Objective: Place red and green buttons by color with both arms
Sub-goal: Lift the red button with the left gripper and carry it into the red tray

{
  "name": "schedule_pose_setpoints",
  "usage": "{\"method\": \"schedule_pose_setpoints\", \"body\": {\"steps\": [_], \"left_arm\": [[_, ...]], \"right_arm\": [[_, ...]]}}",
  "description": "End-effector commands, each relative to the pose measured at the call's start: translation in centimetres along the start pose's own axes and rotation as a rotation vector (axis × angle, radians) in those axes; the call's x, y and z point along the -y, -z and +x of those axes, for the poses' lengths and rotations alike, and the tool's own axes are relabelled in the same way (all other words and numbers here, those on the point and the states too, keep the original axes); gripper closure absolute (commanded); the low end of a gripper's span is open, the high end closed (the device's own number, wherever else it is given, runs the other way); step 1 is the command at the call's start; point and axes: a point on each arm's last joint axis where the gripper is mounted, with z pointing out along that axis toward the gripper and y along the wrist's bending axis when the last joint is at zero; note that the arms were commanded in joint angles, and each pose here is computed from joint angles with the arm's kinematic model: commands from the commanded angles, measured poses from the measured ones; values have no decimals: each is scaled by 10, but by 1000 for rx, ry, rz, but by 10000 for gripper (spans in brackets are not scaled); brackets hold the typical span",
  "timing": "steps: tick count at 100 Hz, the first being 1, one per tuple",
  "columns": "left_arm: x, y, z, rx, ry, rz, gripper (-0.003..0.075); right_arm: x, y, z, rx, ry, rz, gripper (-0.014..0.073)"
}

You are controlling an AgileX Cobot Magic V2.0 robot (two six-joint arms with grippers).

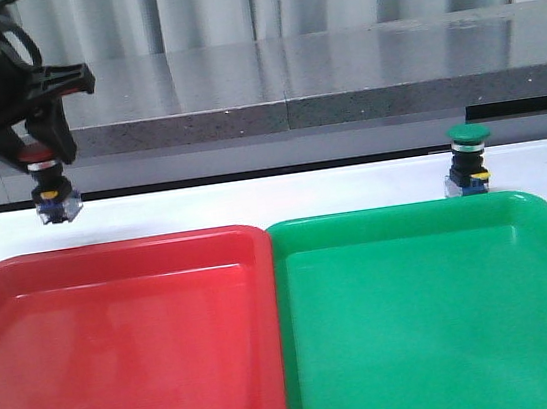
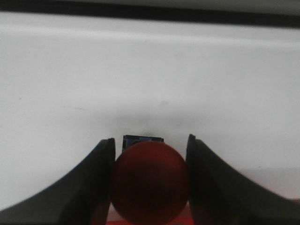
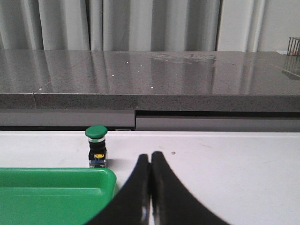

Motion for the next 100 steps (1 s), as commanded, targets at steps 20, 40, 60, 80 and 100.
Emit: {"method": "schedule_pose_setpoints", "body": {"steps": [20,40,60,80,100], "left_arm": [[19,68,-3,168,32,62,542],[22,79,25,143,33,57,542],[28,83,63,109,50,78,542],[41,79,94,49,17,97,542],[49,71,117,-12,6,105,542]], "right_arm": [[0,3,-15,119,6,-2,659],[0,3,-15,118,6,-2,659],[0,3,-15,119,6,-2,659],[0,3,-15,119,6,-2,659],[0,3,-15,119,6,-2,659]]}}
